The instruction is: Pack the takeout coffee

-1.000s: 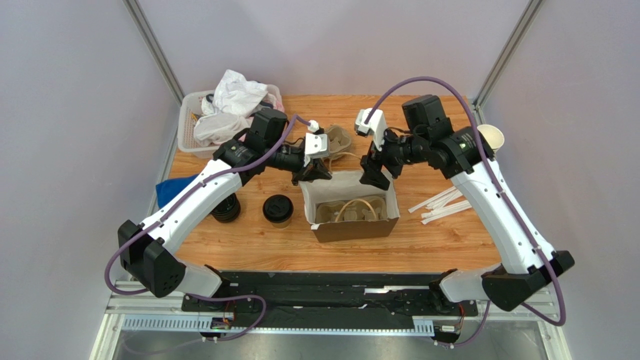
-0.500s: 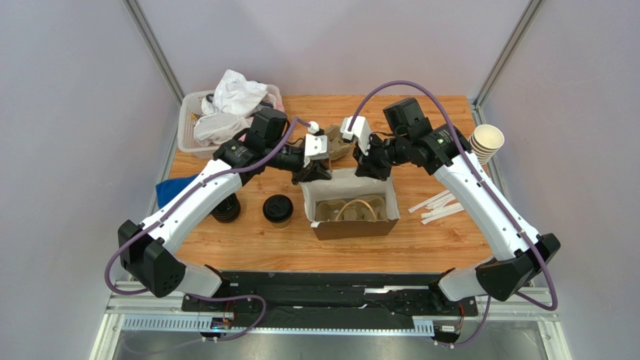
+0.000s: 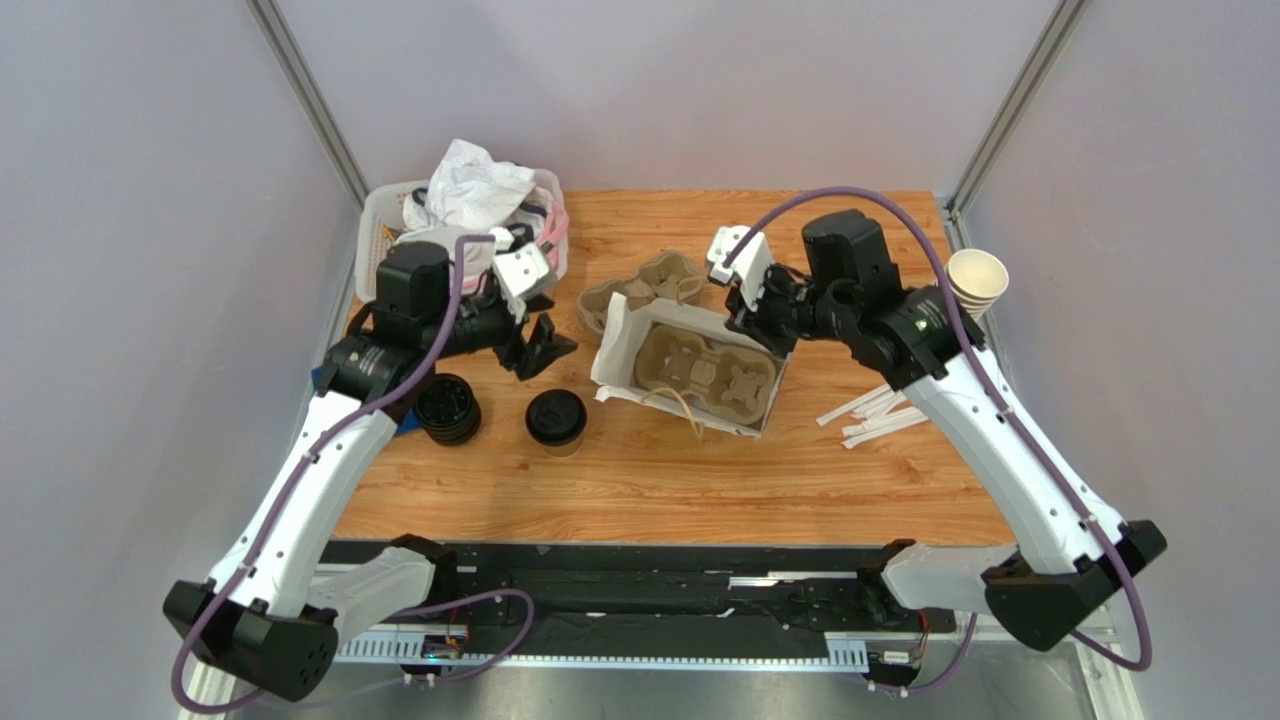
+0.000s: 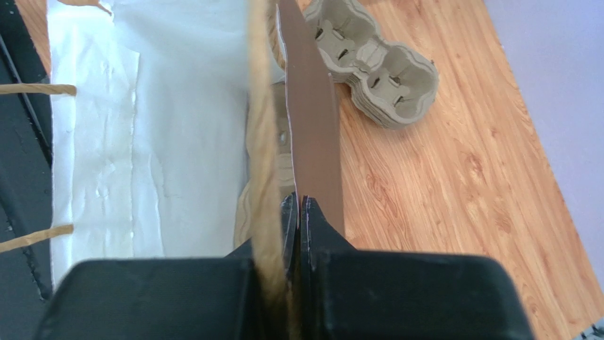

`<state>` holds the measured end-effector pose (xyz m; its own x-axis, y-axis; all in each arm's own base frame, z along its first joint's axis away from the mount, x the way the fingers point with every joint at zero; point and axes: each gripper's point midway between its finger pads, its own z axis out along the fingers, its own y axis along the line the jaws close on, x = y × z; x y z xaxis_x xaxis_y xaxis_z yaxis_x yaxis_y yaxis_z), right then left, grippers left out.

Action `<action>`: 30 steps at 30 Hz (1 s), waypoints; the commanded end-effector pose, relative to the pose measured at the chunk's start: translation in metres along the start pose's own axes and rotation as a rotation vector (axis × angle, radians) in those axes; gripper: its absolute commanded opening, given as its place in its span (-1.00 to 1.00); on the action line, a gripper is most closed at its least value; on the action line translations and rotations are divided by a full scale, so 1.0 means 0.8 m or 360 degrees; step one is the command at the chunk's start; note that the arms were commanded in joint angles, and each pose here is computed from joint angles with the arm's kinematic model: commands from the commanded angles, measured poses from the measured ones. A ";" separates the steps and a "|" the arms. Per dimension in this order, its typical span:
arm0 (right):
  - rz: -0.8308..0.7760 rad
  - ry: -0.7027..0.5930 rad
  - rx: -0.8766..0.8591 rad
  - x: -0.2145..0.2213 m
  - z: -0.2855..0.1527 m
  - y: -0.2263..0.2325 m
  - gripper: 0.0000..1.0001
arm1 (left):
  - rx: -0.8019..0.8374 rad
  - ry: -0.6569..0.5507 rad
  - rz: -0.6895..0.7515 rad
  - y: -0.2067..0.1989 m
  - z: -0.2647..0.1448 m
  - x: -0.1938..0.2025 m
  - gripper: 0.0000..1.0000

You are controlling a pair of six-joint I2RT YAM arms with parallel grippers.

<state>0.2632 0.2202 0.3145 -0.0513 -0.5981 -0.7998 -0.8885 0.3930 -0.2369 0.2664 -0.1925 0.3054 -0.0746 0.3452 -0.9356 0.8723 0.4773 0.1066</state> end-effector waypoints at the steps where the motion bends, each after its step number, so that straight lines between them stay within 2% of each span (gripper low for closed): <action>1: -0.0081 -0.0140 0.0171 -0.019 -0.012 -0.008 -1.00 | -0.0049 0.0304 -0.0088 -0.011 -0.009 0.087 0.50; 2: -0.0111 -0.0126 0.0157 -0.011 -0.009 0.003 -1.00 | -0.0071 0.0338 -0.0101 -0.010 -0.010 0.099 0.59; 7: -0.0184 -0.0130 0.0256 0.000 -0.009 0.014 -1.00 | -0.0040 0.0447 -0.0149 -0.018 -0.005 0.138 0.61; 11: -0.0189 -0.0148 0.0255 0.004 -0.011 0.030 -1.00 | -0.0047 0.0553 -0.0235 -0.012 0.003 0.159 0.69; 20: -0.0247 -0.0162 0.0278 0.012 -0.019 0.045 -1.00 | 0.0057 0.0621 -0.0178 -0.010 0.015 0.169 0.73; 21: -0.0246 -0.0160 0.0287 0.012 -0.019 0.044 -1.00 | 0.0079 0.0618 -0.0151 -0.010 0.017 0.168 0.94; 22: -0.0244 -0.0155 0.0298 0.013 -0.020 0.042 -1.00 | 0.0096 0.0636 -0.0161 -0.010 0.019 0.171 0.98; 30: -0.0219 -0.0123 0.0306 0.016 -0.017 0.040 -1.00 | 0.0088 0.0754 -0.0183 -0.006 0.027 0.188 0.98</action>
<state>0.2211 0.2124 0.2876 0.0831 -0.6376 -0.7658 -0.8114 0.4029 -0.4235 0.2546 -0.1573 0.1457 -0.4161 0.6101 -0.6743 0.8541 0.5168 -0.0595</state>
